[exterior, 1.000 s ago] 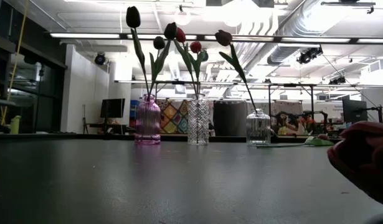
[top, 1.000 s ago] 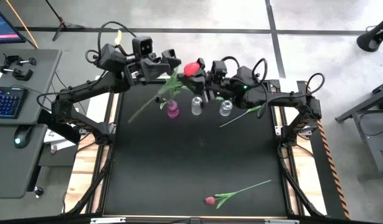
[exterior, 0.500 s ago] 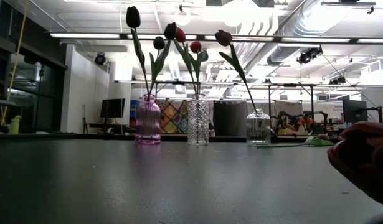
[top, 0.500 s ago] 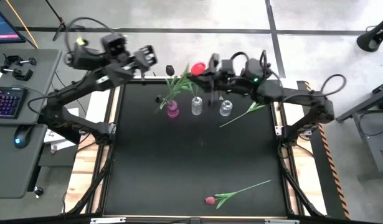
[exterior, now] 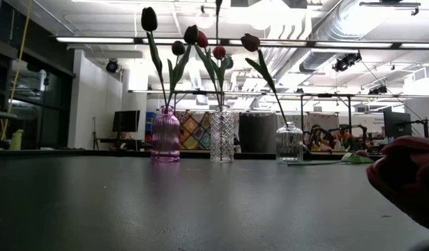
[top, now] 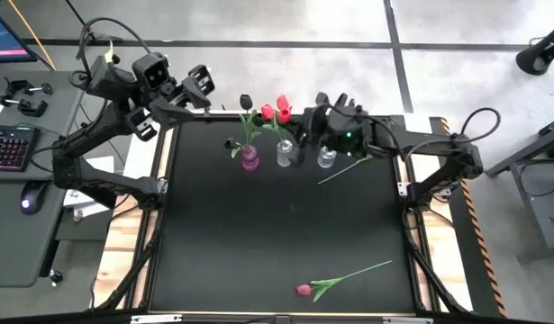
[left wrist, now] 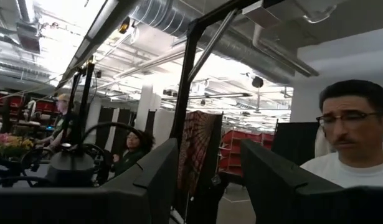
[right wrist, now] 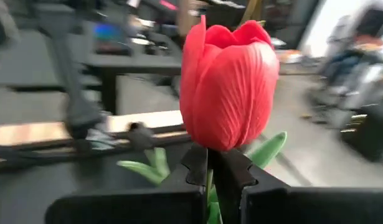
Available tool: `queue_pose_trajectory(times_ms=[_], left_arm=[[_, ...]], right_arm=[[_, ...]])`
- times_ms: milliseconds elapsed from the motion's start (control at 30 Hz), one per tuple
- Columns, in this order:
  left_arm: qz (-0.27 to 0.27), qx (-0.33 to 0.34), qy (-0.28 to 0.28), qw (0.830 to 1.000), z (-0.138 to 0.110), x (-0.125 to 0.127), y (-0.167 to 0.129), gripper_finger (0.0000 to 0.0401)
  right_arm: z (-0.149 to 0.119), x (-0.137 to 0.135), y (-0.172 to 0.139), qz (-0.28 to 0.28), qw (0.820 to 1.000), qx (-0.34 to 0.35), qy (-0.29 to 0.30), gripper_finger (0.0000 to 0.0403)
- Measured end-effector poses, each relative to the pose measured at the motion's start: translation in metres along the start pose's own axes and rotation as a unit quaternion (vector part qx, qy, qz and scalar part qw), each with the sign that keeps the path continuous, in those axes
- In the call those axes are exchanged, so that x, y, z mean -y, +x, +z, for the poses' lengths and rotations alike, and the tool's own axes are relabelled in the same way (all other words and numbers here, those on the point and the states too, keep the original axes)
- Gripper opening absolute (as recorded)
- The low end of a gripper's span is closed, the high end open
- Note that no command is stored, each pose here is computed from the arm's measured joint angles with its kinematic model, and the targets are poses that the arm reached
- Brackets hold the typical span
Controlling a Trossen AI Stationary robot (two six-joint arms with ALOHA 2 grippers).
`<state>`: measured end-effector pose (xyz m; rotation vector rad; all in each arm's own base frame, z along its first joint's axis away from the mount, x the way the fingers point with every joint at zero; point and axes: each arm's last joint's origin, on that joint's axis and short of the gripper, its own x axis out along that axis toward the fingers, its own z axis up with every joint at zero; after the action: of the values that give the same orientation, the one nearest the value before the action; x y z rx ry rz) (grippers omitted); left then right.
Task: Sort flowers into vase by color
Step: Put the red tulip into the left transparent flower vase
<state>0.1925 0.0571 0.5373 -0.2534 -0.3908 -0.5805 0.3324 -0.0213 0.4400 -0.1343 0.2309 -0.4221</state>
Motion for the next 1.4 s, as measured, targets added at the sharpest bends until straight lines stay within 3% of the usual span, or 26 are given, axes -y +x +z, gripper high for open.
queue_pose_trajectory(times_ms=[100, 267, 800, 1100, 1233, 1400], left_arm=[[0.0, 0.0, 0.001, 1.0, 0.0, 0.0, 0.0, 0.0159], [0.001, 0.0, 0.0, 1.0, -0.001, -0.001, 0.0, 0.0159], [0.0, 0.0, -0.001, 1.0, 0.0, -0.001, 0.0, 0.0159], [0.0, 0.0, -0.001, 1.0, 0.0, -0.001, 0.0, 0.0159], [-0.001, -0.001, -0.016, 1.0, 0.0, -0.001, 0.0, 0.0159], [-0.002, -0.002, -0.022, 1.0, -0.001, -0.001, 0.0, 0.0159]], right_arm=[[0.001, -0.003, 0.002, -0.053, 0.998, 0.002, -0.021, 0.0], [-0.005, 0.002, 0.011, -0.083, 0.996, -0.012, -0.018, 0.0], [-0.015, 0.01, 0.025, -0.08, 0.996, -0.032, 0.023, 0.0], [-0.022, 0.018, 0.027, -0.096, 0.988, -0.055, 0.109, 0.0002], [-0.024, 0.022, 0.029, -0.098, 0.986, -0.06, 0.117, 0.004], [-0.024, 0.024, 0.029, -0.092, 0.985, -0.062, 0.132, 0.0153]])
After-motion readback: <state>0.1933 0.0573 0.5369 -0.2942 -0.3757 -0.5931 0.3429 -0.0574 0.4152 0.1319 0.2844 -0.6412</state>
